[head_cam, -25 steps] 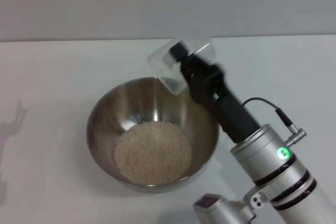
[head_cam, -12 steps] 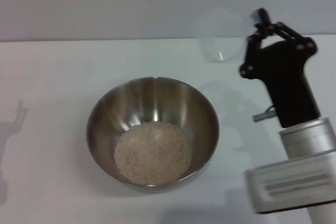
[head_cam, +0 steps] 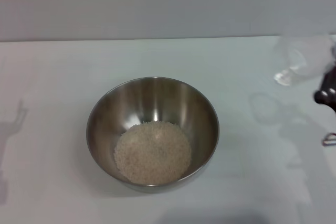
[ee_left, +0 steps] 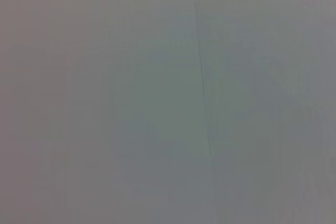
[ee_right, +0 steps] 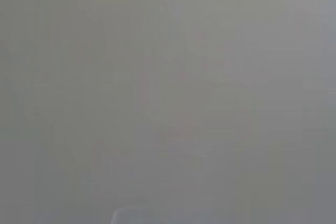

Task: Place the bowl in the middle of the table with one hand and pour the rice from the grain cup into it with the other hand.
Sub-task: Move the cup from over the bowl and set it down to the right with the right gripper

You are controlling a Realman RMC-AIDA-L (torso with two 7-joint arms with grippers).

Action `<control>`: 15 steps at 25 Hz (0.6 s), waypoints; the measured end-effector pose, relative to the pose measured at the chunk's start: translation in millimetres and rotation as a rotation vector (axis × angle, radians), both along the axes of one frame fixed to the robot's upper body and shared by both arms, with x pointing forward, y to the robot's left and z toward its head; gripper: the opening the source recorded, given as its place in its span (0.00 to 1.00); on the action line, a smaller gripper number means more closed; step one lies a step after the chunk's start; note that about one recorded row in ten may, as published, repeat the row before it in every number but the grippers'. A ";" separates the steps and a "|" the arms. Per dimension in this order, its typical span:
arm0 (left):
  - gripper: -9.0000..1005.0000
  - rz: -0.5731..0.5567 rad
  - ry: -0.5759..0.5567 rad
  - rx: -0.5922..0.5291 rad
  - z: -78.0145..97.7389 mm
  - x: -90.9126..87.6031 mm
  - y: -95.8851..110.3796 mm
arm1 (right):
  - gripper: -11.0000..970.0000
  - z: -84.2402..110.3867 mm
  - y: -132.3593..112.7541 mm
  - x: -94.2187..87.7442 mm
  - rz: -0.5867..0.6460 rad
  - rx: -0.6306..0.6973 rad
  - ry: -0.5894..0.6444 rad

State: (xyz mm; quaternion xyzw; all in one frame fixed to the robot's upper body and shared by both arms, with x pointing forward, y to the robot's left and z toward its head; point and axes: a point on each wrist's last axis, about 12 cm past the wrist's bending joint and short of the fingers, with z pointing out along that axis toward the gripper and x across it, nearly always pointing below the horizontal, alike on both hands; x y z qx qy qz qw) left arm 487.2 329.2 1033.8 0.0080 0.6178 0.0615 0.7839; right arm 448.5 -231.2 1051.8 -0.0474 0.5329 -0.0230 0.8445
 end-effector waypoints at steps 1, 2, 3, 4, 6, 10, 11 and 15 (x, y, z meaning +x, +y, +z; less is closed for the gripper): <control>0.87 0.000 0.001 0.000 -0.1 0.1 0.0 | 0.02 0.0 0.0 0.0 0.000 0.000 0.000; 0.87 0.000 0.001 0.000 -0.1 0.3 -0.1 | 0.02 -2.3 -4.9 -3.0 -0.007 0.010 0.006; 0.87 0.000 0.002 0.000 -0.2 0.4 -0.1 | 0.02 -4.3 -9.3 -5.5 -0.010 0.023 0.011; 0.87 -0.001 0.003 -0.001 -0.2 0.7 -0.3 | 0.02 -6.6 -12.9 -7.7 -0.013 0.034 0.021; 0.87 -0.001 0.004 -0.001 -0.1 1.2 -0.5 | 0.02 -12.7 -21.5 -12.9 -0.029 0.059 0.052; 0.87 -0.003 0.005 0.000 -0.2 1.5 -0.8 | 0.02 -27.8 -42.6 -26.9 -0.078 0.089 0.131; 0.87 -0.004 0.006 0.000 -0.4 1.3 -1.0 | 0.02 -27.8 -42.6 -26.9 -0.078 0.089 0.131; 0.87 -0.013 0.011 0.002 -1.3 0.4 -2.2 | 0.02 -42.1 -58.3 -37.6 -0.119 0.085 0.225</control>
